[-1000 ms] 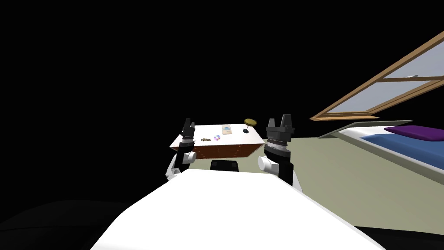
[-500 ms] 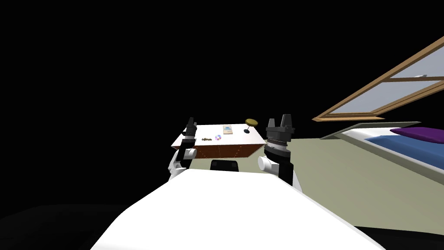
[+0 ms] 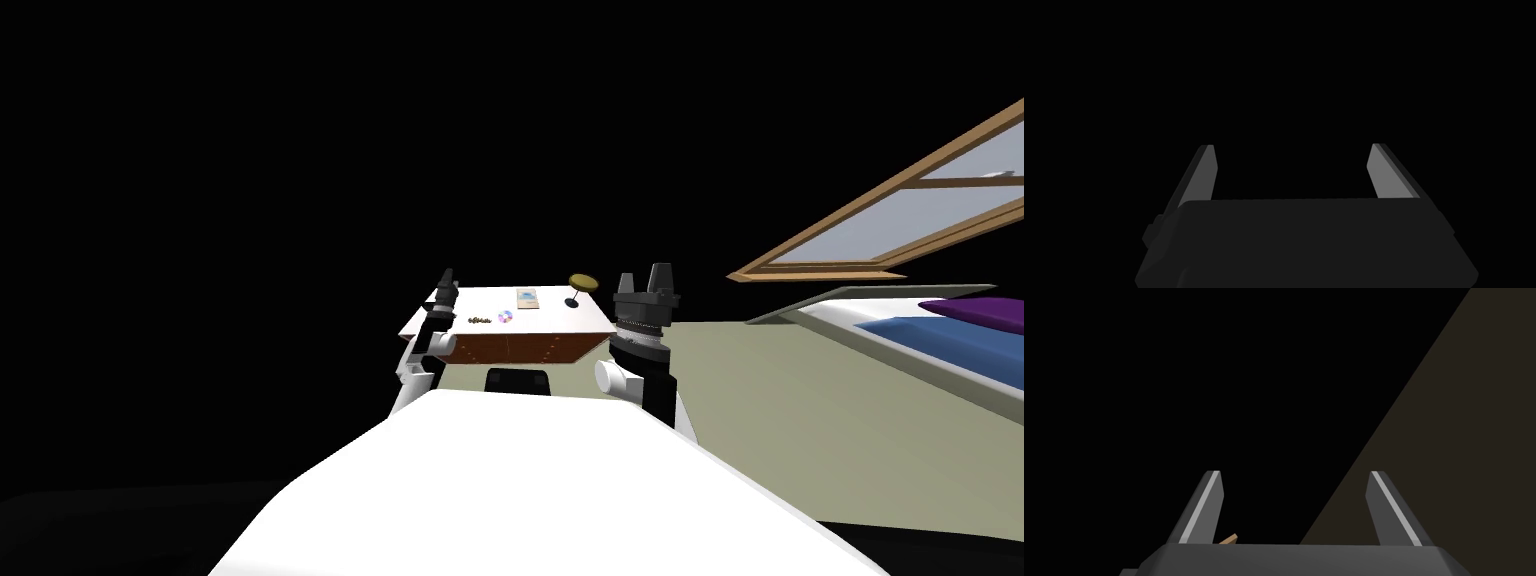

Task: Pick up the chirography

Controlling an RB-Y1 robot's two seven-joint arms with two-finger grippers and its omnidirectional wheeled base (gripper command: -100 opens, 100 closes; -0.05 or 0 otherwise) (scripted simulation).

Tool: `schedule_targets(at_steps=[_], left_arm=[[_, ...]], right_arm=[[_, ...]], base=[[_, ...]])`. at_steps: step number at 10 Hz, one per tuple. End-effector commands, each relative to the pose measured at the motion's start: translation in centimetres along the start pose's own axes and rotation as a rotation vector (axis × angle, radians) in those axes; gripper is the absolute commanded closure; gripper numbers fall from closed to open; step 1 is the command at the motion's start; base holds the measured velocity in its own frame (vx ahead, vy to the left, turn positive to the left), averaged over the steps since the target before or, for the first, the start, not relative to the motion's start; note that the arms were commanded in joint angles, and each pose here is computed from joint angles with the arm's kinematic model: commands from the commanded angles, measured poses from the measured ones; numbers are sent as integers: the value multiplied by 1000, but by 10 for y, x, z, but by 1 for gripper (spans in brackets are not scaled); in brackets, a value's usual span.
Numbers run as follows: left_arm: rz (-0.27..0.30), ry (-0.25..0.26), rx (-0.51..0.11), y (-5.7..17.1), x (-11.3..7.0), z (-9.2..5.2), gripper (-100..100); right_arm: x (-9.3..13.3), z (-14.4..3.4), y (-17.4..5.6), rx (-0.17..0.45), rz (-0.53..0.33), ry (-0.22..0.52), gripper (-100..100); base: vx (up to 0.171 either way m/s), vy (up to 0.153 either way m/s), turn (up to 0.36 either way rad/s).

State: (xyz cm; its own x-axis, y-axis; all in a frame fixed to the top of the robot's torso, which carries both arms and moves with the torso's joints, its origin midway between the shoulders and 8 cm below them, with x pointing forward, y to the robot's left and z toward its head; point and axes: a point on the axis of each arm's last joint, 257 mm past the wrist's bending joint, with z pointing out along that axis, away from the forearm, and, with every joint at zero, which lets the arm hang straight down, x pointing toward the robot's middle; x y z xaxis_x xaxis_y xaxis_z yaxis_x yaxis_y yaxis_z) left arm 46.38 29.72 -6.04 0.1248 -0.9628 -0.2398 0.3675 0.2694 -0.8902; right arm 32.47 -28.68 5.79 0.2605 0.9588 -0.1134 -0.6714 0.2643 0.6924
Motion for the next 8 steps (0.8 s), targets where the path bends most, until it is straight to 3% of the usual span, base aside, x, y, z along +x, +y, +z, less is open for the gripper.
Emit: schedule_targets(at_steps=[1, 2, 3, 4, 5, 7, 8], left_arm=[[-9, 7, -50, 16, 1, 5, -100], [-9, 8, -56, 17, 1, 5, -100], [-28, 12, -88, 29, 3, 17, -100], [-28, 16, -113, 35, 4, 16, -100], [-48, 18, -136, 45, 6, 26, -100], [-49, 26, -176, 54, 8, 26, -100], [-70, 30, -210, 66, 11, 37, -100]], right_arm=[[0, 0, 0, 0, 0, 0, 0], [0, 0, 0, 0, 0, 0, 0], [0, 0, 0, 0, 0, 0, 0], [0, 0, 0, 0, 0, 0, 0], [0, 0, 0, 0, 0, 0, 0], [0, 0, 0, 0, 0, 0, 0], [0, 0, 0, 0, 0, 0, 0]], base=[[-2, 19, 20], [-2, 12, -2], [-7, 20, 43], [-6, 19, 18], [-9, 29, 46], [-6, 15, 6], [-7, 16, 46]])
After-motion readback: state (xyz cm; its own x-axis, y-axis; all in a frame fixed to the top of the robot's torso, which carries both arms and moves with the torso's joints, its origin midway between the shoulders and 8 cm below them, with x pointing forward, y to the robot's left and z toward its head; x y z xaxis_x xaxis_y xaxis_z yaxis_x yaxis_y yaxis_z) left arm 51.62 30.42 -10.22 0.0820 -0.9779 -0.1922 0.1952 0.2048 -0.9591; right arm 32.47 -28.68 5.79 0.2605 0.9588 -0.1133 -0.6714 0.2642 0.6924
